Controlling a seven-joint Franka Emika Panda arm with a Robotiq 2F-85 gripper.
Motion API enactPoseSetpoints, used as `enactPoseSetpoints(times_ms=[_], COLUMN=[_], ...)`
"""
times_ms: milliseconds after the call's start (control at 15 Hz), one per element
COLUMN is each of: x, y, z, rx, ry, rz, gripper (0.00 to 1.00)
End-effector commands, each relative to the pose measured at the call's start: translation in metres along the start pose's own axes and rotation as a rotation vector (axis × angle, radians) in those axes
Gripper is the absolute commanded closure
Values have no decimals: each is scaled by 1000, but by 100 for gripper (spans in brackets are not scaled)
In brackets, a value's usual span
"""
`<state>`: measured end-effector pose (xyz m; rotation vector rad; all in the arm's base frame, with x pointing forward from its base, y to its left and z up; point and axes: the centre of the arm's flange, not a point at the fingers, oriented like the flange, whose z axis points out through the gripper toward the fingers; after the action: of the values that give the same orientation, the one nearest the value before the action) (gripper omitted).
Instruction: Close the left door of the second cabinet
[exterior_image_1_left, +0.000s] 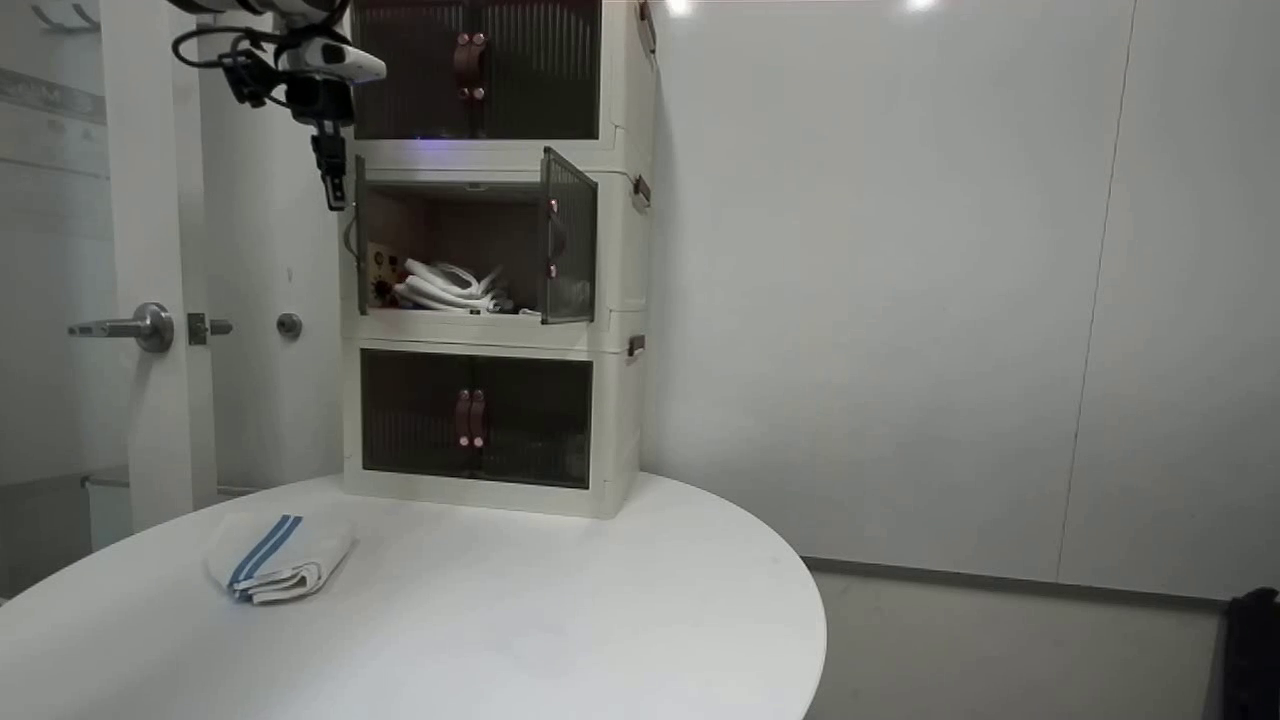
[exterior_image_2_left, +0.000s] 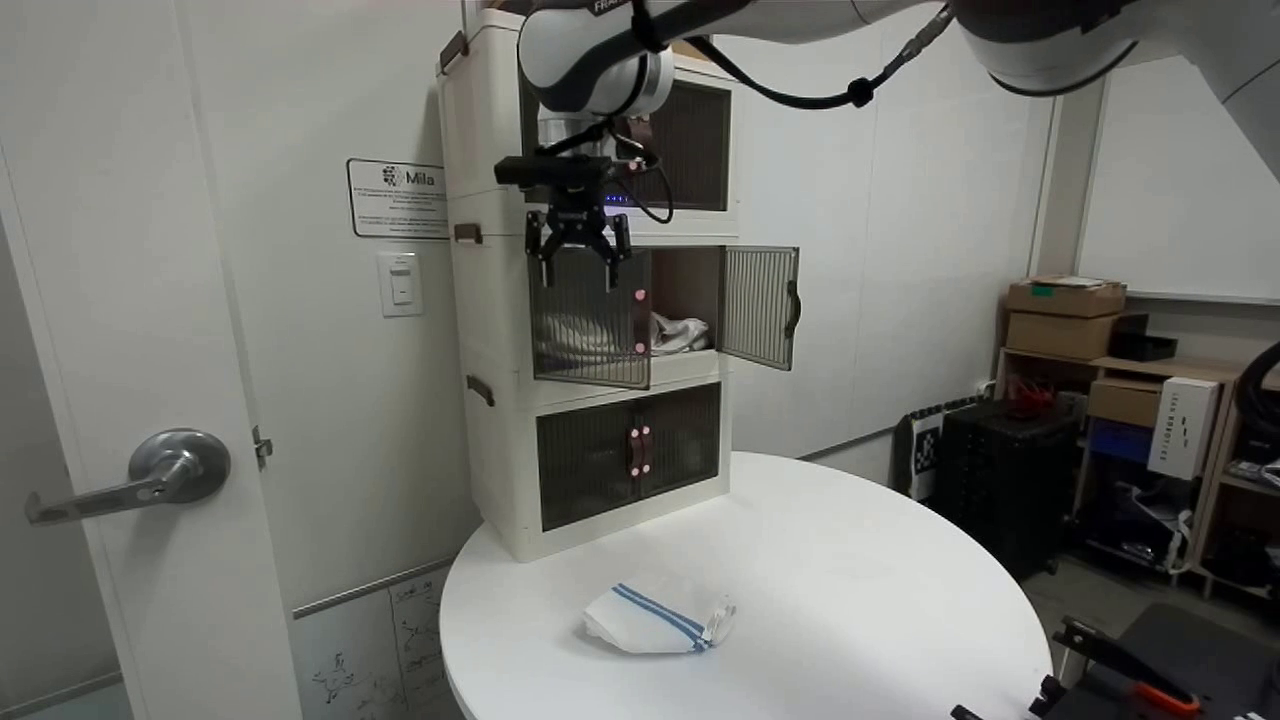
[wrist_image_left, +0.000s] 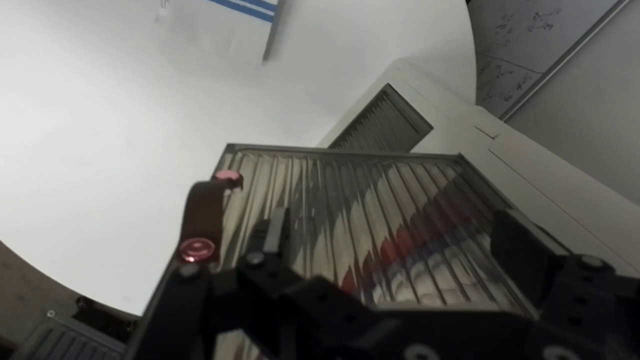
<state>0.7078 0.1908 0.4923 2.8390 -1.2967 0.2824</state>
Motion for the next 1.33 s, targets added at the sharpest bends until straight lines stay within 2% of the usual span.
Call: enactPoseSetpoints(times_ms=[0, 467, 733, 867, 1067, 1267], x=[17, 43, 52, 52, 39, 18], y=[-15, -1, 3, 6, 20, 44], z=[-2, 0, 2, 0, -15, -37], rx=[17, -15, -47, -44, -23, 18], ry=[103, 284, 321, 298, 145, 50], rz=[-78, -170, -255, -290, -402, -517], gripper=[0, 0, 0, 0, 0, 0])
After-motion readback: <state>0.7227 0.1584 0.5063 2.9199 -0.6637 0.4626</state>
